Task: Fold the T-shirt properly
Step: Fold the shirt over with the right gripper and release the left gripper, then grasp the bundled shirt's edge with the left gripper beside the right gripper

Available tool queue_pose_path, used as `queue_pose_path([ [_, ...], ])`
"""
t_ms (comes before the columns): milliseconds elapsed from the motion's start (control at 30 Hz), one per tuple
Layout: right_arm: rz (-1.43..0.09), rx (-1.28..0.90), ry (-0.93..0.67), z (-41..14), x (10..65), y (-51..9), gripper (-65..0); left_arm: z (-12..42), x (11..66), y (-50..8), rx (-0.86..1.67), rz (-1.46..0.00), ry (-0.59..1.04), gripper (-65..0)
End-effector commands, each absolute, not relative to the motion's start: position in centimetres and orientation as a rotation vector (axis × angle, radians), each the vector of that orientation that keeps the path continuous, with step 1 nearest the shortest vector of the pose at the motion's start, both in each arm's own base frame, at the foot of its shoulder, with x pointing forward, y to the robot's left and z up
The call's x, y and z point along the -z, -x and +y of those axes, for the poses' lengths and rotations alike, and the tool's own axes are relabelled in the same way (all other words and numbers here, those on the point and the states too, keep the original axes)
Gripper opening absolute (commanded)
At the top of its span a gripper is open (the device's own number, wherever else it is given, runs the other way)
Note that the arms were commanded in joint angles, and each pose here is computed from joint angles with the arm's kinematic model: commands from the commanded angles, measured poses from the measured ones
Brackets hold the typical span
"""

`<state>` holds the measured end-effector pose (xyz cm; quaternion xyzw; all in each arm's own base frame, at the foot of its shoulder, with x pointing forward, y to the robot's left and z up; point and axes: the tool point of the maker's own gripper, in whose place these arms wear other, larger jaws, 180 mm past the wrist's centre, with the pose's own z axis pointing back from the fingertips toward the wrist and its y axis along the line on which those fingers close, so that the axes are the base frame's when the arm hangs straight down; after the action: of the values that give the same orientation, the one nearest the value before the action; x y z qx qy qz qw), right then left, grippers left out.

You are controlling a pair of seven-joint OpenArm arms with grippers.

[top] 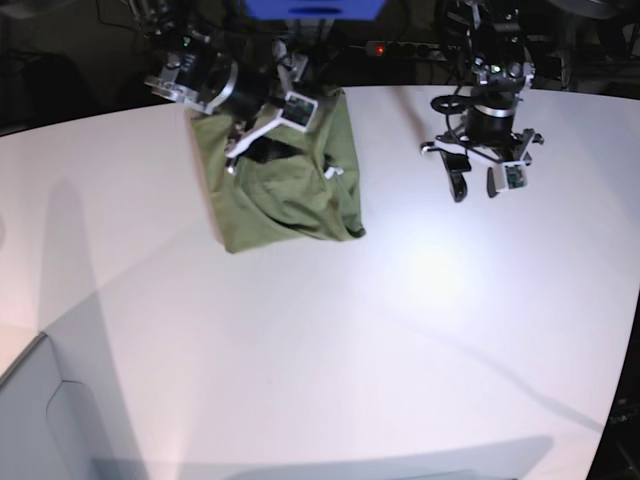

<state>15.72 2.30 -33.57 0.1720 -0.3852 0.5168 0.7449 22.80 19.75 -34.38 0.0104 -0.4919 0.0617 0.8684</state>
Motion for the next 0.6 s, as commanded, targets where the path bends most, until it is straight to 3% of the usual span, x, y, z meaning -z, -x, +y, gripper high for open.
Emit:
queue_pose_path([
  [0,-0.897,-1.109,-0.382,2.3,32.3,-16.4,-23.6,19.6,33.1,-23.2,-0.132,-1.079,-0.02,-32.7],
  [67,-0.924,-1.04,-0.321,0.6,31.9,-18.4,-23.6,18.8,32.4,-23.1,-0.132,-1.094,0.0,-32.1],
  [267,-0.961,-0.877,-0.163,-4.9,31.3,-22.3,-23.1,11.3,30.6,-23.5,-0.144,-1.134,0.199,-22.4],
  [433,-0.964,-0.844,-0.104,-6.9,31.1,-23.3,-23.0,4.4,32.3,-22.6,-0.105,-1.054,0.371,-21.4],
  [567,-0.954,-0.826,-0.08,-7.9,31.2,-23.4,-23.0,2.1,35.1,-21.7,-0.12,-0.966,0.415,-21.4],
])
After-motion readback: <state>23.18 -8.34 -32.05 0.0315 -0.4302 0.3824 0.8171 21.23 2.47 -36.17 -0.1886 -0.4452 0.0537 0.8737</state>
